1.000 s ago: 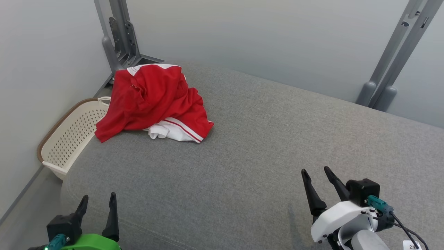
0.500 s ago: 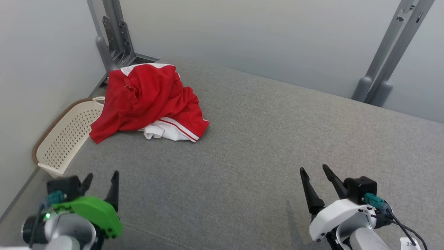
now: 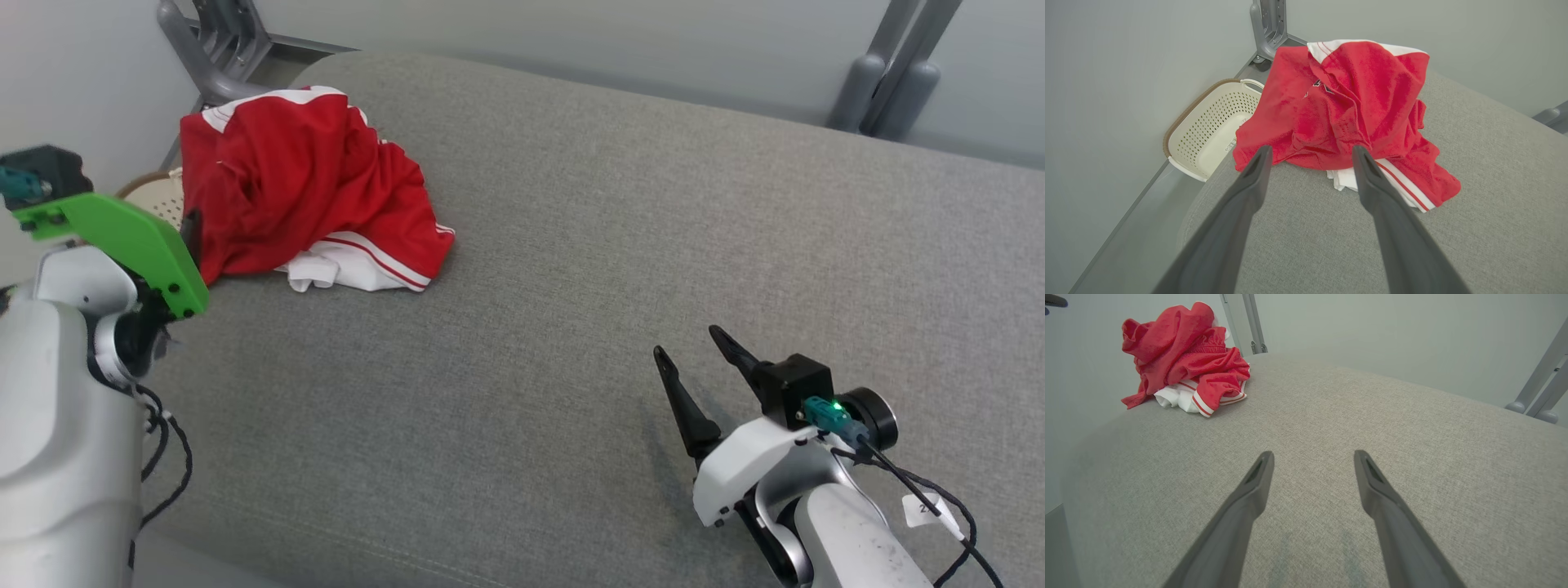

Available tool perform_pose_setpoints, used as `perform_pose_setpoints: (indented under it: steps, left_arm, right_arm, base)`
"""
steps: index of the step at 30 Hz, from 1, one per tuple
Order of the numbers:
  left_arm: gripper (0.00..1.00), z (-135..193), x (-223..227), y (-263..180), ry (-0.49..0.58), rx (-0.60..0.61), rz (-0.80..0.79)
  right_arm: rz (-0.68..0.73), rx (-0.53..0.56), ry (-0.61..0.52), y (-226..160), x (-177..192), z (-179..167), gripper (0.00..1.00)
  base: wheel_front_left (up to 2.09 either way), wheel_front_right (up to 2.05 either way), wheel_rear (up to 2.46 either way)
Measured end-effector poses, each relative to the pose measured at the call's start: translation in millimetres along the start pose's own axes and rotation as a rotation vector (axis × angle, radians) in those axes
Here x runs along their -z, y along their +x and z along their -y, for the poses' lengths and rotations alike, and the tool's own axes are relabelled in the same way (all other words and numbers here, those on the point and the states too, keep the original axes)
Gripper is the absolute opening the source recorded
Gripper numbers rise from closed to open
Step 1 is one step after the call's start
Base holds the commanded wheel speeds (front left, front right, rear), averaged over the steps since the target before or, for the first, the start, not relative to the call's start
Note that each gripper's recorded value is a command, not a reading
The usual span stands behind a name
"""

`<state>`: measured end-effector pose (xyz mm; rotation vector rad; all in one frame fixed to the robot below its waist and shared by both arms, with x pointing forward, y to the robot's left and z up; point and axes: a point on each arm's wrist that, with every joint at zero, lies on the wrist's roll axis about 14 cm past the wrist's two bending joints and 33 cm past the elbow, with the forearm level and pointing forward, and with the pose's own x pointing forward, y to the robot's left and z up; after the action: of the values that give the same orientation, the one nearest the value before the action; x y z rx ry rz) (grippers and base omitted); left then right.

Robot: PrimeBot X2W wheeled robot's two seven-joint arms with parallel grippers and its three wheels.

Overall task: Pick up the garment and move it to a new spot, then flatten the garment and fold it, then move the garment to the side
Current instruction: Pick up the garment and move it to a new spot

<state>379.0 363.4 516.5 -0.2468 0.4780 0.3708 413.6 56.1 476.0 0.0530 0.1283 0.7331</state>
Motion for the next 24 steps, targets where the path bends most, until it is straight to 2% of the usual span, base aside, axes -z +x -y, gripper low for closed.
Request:
perform_pose_setpoints:
  steps: [12, 24]
  left_arm:
    - [1.00, 23, -23, 76, 0.010, -0.041, -0.103]
    - [1.00, 38, 44, 133, 0.025, -0.106, -0.298]
  right_arm:
    - [-0.106, 0.049, 0.027, -2, 38, 34, 1.00]
    - [-0.193, 0.120, 0.080, -13, 78, 66, 1.00]
  base:
    - [0.00, 0.00, 0.00]
    - [0.00, 0.00, 0.00]
